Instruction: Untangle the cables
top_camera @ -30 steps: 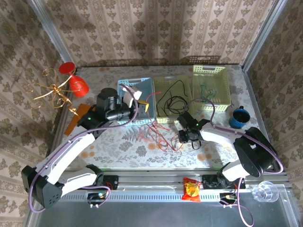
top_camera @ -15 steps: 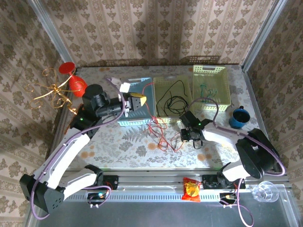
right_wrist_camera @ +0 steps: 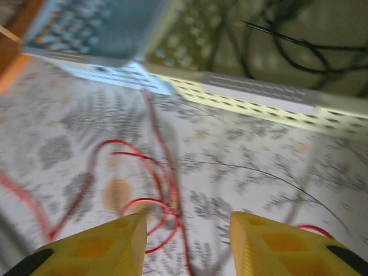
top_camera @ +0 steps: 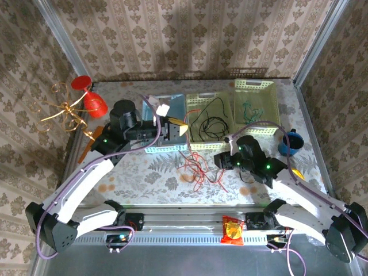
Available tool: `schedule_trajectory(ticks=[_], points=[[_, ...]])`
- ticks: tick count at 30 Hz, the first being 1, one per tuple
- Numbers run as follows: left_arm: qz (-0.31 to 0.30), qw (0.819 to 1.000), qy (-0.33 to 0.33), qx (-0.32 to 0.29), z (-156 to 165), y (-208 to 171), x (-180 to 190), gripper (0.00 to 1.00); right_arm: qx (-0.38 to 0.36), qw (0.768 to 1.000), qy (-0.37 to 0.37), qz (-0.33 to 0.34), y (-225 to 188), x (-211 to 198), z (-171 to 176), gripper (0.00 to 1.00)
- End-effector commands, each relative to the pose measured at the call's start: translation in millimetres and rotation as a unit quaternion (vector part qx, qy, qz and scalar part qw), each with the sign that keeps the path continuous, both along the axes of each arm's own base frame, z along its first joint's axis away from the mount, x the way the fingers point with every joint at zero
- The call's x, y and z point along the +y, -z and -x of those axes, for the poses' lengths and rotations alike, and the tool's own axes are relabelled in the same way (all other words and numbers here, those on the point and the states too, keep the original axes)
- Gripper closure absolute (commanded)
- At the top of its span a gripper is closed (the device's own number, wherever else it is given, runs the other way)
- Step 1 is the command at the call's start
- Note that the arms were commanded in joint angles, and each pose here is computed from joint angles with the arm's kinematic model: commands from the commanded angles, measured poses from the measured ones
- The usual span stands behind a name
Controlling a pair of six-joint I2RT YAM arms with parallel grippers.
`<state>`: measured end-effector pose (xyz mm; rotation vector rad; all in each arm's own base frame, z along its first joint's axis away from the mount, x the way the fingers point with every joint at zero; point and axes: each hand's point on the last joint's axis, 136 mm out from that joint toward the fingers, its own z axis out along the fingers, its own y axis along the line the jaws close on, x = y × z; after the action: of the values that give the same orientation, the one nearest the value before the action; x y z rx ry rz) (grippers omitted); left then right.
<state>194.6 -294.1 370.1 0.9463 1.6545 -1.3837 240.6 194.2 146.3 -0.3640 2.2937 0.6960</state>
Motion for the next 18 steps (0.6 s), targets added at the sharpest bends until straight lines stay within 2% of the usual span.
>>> schedule_trajectory(ticks=[1, 5, 18], points=[[0.003, 1.0, -0.002, -0.022, -3, -8, -3, 1.0, 0.006, 0.995, -0.097, -0.023, -8, 27, 19, 0.55], [-0.003, 1.0, -0.008, -0.024, -7, -6, -3, 1.0, 0.043, 0.99, -0.135, 0.004, 2, 43, 26, 0.49], [-0.007, 1.0, -0.004, -0.029, 6, -1, -2, 1.0, 0.059, 0.985, -0.157, 0.037, 27, 71, 5, 0.5]])
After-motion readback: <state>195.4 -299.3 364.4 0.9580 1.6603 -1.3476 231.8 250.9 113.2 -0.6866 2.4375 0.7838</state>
